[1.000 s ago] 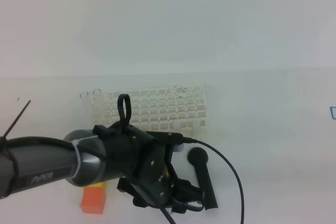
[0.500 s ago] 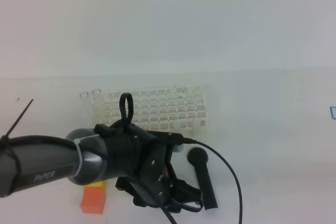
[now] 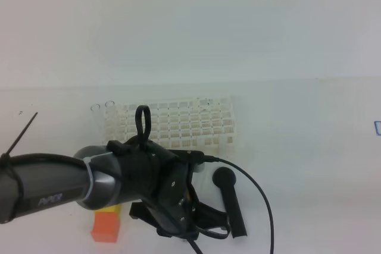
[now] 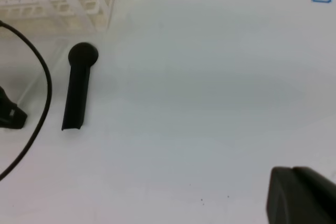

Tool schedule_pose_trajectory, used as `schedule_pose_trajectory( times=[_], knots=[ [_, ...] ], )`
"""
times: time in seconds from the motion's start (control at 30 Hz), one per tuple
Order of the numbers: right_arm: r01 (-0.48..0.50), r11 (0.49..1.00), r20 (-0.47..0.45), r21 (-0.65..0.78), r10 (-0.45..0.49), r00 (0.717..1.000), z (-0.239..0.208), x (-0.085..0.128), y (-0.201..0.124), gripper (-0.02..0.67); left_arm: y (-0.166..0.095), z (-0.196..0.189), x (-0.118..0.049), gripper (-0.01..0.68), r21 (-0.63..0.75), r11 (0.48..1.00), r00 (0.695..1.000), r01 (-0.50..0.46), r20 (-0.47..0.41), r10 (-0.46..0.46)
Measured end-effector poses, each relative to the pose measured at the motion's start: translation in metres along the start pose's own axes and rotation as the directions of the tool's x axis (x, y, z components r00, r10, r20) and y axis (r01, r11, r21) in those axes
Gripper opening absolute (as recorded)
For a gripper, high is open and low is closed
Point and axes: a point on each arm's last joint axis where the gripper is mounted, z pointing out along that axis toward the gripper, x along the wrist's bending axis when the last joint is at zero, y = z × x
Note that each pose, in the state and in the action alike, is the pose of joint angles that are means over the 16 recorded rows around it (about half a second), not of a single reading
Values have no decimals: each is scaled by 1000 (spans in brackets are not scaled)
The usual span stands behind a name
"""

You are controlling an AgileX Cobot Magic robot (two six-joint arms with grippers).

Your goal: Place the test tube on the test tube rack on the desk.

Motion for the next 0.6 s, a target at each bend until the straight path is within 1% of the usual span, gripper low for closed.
schedule_pose_trajectory(
  times=[0.17,0.3,0.47,0.6],
  knots=[
    [-1,1000,-1,0,1,1000,0,0,0,-1,1,-12,0,111,-22,1000,1000,20,10,-20],
    [-1,1000,-2,1,1,1000,0,0,0,-1,4,-31,-1,110,-63,997,999,33,30,-31],
    [-2,1000,-3,1,2,1000,0,0,0,-1,5,-68,0,109,-145,989,997,38,69,-28],
    [4,1000,-6,1,-4,1000,0,1,0,-1,4,-107,2,109,-243,969,994,41,110,-15]
  ],
)
